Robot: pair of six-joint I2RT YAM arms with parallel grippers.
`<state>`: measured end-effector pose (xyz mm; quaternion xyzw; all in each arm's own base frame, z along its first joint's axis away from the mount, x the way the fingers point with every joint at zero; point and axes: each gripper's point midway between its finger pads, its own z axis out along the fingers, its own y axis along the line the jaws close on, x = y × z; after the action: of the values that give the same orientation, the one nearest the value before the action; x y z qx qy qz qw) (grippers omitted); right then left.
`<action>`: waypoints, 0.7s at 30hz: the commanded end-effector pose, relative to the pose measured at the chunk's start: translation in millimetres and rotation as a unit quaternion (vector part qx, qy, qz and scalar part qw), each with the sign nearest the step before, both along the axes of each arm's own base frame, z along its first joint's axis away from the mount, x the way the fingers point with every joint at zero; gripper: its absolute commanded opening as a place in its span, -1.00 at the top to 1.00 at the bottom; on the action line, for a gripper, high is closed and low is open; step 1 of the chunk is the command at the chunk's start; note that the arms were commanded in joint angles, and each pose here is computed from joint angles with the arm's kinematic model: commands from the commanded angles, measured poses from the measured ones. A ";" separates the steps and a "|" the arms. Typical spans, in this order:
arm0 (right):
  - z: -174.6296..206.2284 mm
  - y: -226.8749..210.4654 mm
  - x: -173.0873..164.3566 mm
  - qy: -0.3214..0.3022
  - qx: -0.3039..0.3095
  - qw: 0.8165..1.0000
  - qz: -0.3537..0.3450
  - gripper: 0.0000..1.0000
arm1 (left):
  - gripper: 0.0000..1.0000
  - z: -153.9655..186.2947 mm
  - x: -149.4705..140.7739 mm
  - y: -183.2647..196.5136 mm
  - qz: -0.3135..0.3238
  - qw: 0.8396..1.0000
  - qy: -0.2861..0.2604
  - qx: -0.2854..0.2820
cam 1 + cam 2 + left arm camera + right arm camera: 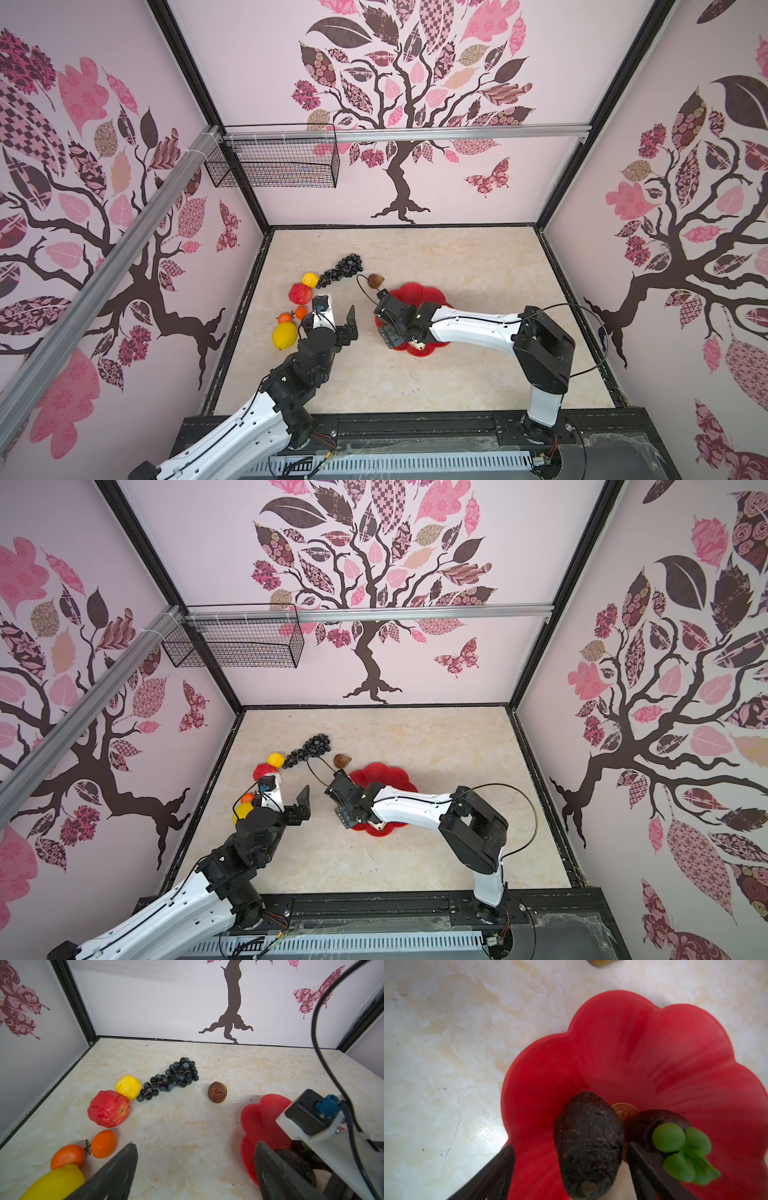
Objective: Arrange fruit in a fruit bowl
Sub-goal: Place the fruit in the fruit bowl.
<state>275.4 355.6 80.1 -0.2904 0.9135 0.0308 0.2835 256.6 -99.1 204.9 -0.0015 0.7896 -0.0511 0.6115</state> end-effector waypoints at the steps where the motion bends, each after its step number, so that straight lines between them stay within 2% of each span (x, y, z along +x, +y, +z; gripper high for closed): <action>1: 23.5 5.0 1.6 -0.015 0.018 1.000 -0.002 -0.75 | -0.81 -10.2 -0.4 3.8 0.006 1.000 0.004 0.010; 8: 36.6 4.5 0.7 -0.020 0.030 0.999 -0.003 -0.76 | -0.81 -9.5 -0.3 4.9 0.009 1.000 0.004 0.009; 10: 45.0 2.8 0.3 -0.023 0.036 0.999 -0.006 -0.82 | -0.80 -6.3 -0.7 6.5 0.013 1.000 0.000 0.004; 16: 86.6 0.4 -5.6 -0.034 0.075 0.997 0.000 -0.89 | -0.80 9.1 -13.1 12.1 0.001 0.998 -0.039 -0.058; 21: 130.1 -15.3 -14.0 -0.065 0.120 0.991 0.002 -0.91 | -0.80 10.4 -10.8 21.8 0.039 0.997 -0.017 -0.063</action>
<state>268.0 347.1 165.5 -0.2688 0.8969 0.0902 0.3394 243.9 -84.0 221.7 -0.0502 0.7599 -0.0959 0.6409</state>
